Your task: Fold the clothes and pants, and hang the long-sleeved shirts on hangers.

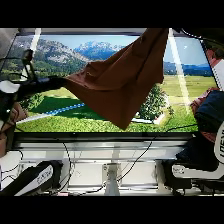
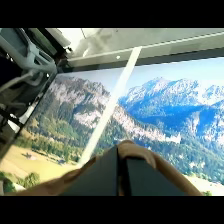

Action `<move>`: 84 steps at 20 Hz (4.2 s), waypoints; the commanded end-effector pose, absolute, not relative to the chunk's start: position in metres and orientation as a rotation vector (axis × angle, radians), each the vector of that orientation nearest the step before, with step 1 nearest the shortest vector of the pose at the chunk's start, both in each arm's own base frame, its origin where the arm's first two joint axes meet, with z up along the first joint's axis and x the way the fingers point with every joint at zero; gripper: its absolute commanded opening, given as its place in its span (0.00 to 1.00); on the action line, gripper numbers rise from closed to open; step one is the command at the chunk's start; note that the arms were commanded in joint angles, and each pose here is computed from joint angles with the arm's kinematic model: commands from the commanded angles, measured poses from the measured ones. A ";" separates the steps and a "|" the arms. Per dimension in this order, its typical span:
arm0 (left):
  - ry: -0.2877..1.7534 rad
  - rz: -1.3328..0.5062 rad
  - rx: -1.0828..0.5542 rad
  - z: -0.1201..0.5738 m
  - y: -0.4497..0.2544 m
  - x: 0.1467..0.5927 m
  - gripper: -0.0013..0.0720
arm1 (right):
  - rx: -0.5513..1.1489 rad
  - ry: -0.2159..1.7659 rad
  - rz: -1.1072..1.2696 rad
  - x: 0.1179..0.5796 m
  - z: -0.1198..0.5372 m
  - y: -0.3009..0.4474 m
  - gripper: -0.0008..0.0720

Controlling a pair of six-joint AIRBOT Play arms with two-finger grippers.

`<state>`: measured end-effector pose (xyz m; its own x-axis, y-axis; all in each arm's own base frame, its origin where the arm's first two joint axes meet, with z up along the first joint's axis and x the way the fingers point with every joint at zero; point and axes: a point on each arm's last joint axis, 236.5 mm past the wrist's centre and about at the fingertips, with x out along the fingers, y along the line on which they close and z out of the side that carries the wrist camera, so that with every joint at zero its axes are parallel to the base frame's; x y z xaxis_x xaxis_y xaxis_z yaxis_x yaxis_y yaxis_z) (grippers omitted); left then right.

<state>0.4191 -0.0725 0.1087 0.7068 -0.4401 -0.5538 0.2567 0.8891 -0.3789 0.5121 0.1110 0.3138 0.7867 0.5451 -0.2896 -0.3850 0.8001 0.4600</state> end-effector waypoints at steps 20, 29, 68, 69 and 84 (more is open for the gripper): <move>0.360 -0.054 -0.219 0.121 -0.013 0.509 0.04 | 0.575 0.447 0.048 0.479 0.144 0.026 0.03; 0.421 -0.112 -0.207 0.092 -0.047 0.513 0.05 | 0.580 0.521 0.011 0.494 0.099 0.022 0.03; 1.367 -0.411 -0.581 -0.094 -0.167 0.295 0.92 | 0.501 0.533 0.009 0.492 0.096 0.017 0.03; 1.381 -0.404 -0.584 -0.099 -0.166 0.294 0.92 | 0.501 0.533 0.009 0.492 0.095 0.017 0.03; 1.203 -0.248 -0.618 -0.107 -0.145 0.345 0.55 | 0.501 0.534 0.009 0.492 0.095 0.017 0.03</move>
<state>0.3369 -0.1491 -0.1086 0.3221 -0.5118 -0.7964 -0.1312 0.8090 -0.5730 0.4920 0.0173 0.0952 0.8638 0.1361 -0.4851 0.1190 0.8804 0.4590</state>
